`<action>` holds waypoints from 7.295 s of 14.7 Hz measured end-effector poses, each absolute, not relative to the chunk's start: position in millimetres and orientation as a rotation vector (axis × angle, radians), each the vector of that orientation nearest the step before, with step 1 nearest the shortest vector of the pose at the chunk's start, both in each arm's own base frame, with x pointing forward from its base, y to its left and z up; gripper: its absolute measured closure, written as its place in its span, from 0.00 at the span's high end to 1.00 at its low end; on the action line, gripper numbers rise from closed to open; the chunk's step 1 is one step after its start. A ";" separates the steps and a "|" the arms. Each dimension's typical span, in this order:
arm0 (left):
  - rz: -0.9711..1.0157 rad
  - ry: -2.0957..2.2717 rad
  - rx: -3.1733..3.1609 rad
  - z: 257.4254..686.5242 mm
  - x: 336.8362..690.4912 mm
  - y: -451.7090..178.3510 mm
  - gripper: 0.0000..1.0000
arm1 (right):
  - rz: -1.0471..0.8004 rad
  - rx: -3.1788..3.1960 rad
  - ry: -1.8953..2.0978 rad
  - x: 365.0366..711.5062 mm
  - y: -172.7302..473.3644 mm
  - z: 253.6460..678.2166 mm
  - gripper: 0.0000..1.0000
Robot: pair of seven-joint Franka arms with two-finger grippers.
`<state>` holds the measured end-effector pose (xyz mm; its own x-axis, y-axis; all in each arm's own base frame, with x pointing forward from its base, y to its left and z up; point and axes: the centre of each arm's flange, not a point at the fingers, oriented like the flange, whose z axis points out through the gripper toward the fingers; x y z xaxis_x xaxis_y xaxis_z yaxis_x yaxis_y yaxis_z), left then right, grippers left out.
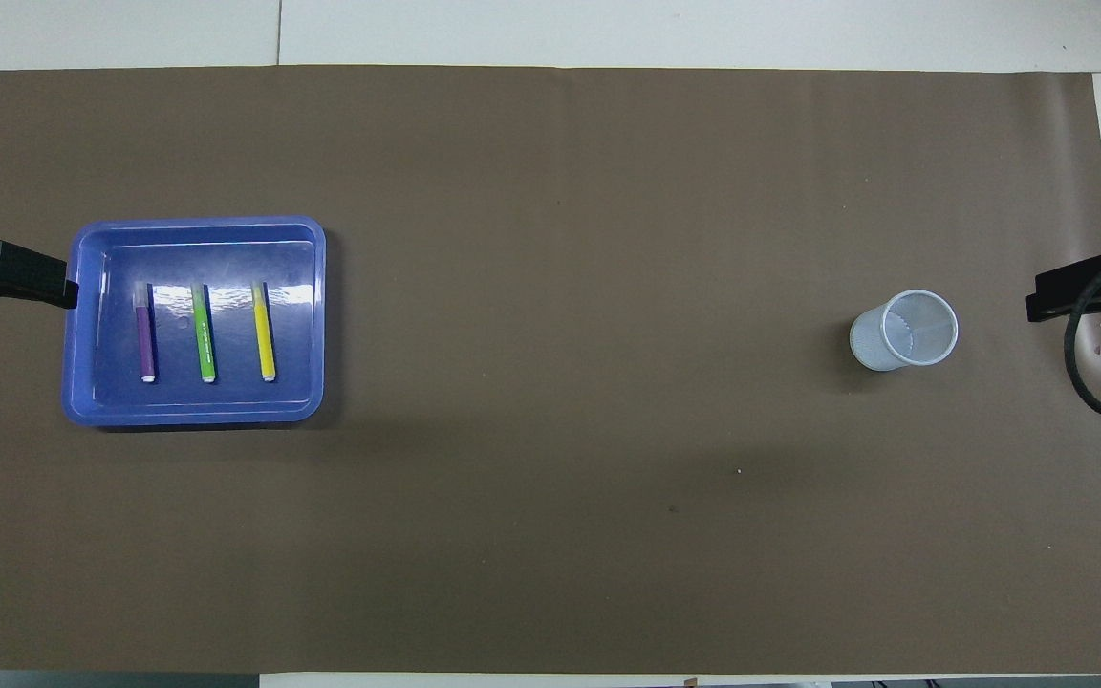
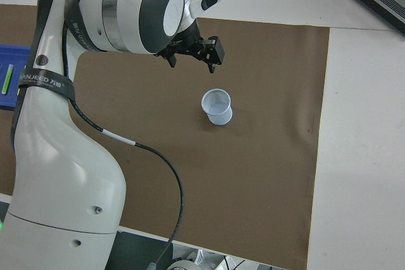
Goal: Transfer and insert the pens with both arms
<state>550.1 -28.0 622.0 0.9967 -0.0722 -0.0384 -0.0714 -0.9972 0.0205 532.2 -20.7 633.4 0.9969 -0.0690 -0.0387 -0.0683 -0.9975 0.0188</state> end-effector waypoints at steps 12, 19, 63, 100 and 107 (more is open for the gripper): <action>-0.057 -0.110 3.128 627.7 545.6 -26.9 1.00 | -0.063 3.173 -0.101 532.4 -13.4 633.5 1.00; -0.024 -0.120 3.128 615.2 548.8 -31.1 1.00 | -0.079 3.319 -0.144 532.6 4.9 633.2 1.00; -0.023 0.878 2.885 481.3 565.4 -138.9 0.18 | -0.119 3.874 -0.790 494.7 206.9 572.9 1.00; -0.264 1.482 2.314 556.6 498.9 -350.1 0.18 | -0.038 4.095 -1.115 492.0 248.5 492.3 0.19; -0.216 1.356 2.388 556.3 503.3 -343.7 0.56 | 0.002 4.104 -0.976 492.1 249.2 494.5 0.19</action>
<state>503.3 -343.7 556.3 0.5213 0.7925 -0.3166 0.8517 -0.4594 0.2523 492.1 249.2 494.5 0.9211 -0.3323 -0.2031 -0.3315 -0.3953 -0.8566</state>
